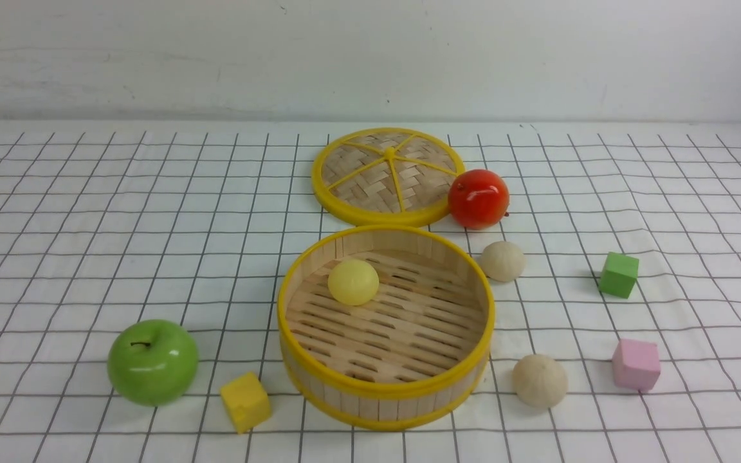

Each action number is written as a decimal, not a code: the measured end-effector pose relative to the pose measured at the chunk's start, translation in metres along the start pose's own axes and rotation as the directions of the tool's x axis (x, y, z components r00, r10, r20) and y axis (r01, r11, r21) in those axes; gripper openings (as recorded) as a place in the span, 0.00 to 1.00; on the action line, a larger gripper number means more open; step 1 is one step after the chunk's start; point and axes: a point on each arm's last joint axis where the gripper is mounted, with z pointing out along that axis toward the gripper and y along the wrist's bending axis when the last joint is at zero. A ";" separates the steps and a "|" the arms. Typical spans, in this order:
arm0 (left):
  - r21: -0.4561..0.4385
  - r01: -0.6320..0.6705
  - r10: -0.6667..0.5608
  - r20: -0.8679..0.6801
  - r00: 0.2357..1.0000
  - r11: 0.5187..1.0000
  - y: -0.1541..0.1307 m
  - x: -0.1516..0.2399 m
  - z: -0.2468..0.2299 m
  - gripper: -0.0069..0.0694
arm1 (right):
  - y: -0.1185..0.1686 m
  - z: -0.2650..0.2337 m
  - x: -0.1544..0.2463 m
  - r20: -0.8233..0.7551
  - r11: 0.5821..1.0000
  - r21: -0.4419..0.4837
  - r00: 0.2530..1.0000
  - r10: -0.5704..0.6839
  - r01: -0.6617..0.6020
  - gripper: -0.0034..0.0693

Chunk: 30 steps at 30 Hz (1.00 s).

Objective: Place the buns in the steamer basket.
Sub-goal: Use the right arm to grab a steamed stuffed bun

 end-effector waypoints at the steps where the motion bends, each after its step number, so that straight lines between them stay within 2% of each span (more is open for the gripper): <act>1: 0.000 0.000 0.000 0.000 1.000 1.000 0.000 0.000 0.000 0.20 | 0.004 0.010 0.005 -0.067 1.000 -0.005 0.998 -0.002 0.002 0.38; 3: 0.000 0.000 0.000 0.000 1.000 1.000 0.000 0.000 0.000 0.20 | 0.017 0.029 0.015 -0.213 0.999 -0.025 0.976 -0.030 0.026 0.38; 5: 0.000 0.000 0.000 0.000 1.000 1.000 0.000 0.000 0.000 0.20 | 0.036 0.054 0.024 -0.378 0.997 -0.046 0.922 -0.081 0.069 0.38; 7: 0.000 0.000 0.000 0.000 1.000 1.000 0.000 0.000 0.000 0.21 | 0.044 0.065 0.028 -0.444 0.995 -0.052 0.890 -0.102 0.088 0.38; 9: 0.000 0.000 0.000 0.000 1.000 1.000 0.000 0.000 0.000 0.21 | 0.060 0.089 0.043 -0.582 0.991 -0.063 0.803 -0.132 0.117 0.38; 13: 0.000 0.000 0.000 0.000 1.000 1.000 0.000 0.000 0.000 0.21 | 0.076 0.126 0.075 -0.698 0.987 -0.074 0.699 -0.155 0.145 0.38; 18: 0.000 0.000 0.000 0.000 1.000 1.000 0.000 0.000 0.000 0.21 | 0.077 0.155 0.100 -0.731 0.986 -0.070 0.665 -0.154 0.151 0.38; 26: 0.000 -0.002 0.002 0.000 1.000 1.000 0.000 0.000 0.000 0.21 | 0.074 0.183 0.125 -0.733 0.977 -0.077 0.653 -0.189 0.196 0.38; 30: 0.000 -0.002 0.002 0.000 1.000 1.000 0.000 0.000 0.000 0.22 | 0.072 0.187 0.126 -0.725 0.967 -0.089 0.650 -0.228 0.240 0.33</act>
